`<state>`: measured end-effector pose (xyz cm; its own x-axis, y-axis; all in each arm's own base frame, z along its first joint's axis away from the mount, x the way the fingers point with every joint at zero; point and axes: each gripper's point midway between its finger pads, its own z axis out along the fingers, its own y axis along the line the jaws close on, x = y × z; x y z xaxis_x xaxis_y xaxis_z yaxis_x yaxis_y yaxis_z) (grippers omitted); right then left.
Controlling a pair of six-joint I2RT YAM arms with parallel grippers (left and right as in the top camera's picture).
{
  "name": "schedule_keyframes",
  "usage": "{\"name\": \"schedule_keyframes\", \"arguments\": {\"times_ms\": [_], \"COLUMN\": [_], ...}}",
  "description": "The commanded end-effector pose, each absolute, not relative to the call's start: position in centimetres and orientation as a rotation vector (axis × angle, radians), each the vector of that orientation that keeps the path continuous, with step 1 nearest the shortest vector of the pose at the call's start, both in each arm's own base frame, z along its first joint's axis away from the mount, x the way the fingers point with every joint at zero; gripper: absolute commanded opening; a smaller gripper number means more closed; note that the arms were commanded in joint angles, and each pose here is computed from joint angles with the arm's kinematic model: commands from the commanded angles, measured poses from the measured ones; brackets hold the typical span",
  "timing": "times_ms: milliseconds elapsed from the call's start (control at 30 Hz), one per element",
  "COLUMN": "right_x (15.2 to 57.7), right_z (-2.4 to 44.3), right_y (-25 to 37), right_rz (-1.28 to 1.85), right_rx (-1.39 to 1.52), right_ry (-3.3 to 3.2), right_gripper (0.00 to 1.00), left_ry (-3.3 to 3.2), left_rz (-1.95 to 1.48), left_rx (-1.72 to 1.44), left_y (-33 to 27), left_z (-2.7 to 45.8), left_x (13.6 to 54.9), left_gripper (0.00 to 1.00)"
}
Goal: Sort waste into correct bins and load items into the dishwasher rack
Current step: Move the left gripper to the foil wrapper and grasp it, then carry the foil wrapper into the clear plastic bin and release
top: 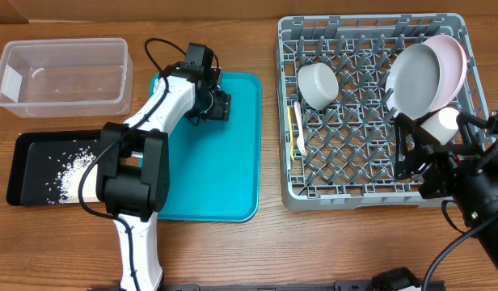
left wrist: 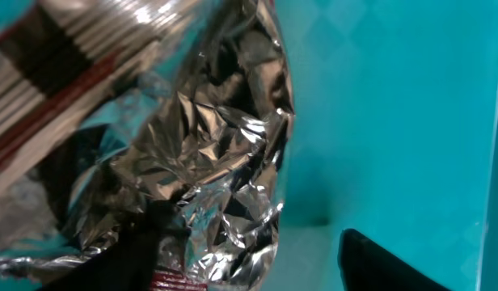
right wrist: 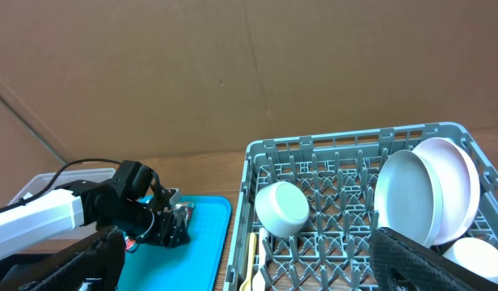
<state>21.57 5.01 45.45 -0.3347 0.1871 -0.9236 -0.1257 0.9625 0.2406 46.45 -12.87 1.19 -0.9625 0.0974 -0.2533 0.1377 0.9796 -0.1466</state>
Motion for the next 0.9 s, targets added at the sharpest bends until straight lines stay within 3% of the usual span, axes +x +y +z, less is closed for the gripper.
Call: {"name": "schedule_keyframes", "arguments": {"times_ms": [0, 67, 100, 267, 500, 600, 867], "right_x": [21.4, 21.4, 21.4, 21.4, 21.4, 21.4, 21.4], "right_z": [45.8, 45.8, 45.8, 45.8, 45.8, 45.8, 45.8], "right_y": [4.7, 4.7, 4.7, 4.7, 4.7, 4.7, 4.7], "right_rz": [0.310, 0.310, 0.310, 0.310, 0.310, 0.310, 0.310], "right_rx": [0.055, 0.055, 0.055, 0.055, 0.055, 0.055, 0.055], "right_ry": [1.871, 1.871, 1.870, 1.871, 1.870, 1.871, 1.871], "right_gripper": [1.00, 1.00, 1.00, 1.00, 1.00, 1.00, 1.00], "left_ry": [2.895, 2.900, 2.903, 2.923, 2.812, 2.722, 2.640], "left_rz": [-0.255, -0.270, -0.297, -0.363, -0.375, -0.355, -0.218], "left_rx": [0.174, 0.143, 0.141, 0.083, 0.013, -0.107, -0.448], "left_y": [-13.2, -13.3, -13.6, -13.7, -12.4, -8.0, 5.0], "left_z": [0.8, 0.9, 1.1, 3.2, 13.6, 17.4, 17.7], "left_x": [46.2, 46.2, 46.1, 46.0, 47.0, 48.1, 49.0], "left_gripper": [0.44, 0.09, 0.04, 0.04, 0.04, 0.04, 0.04]}}
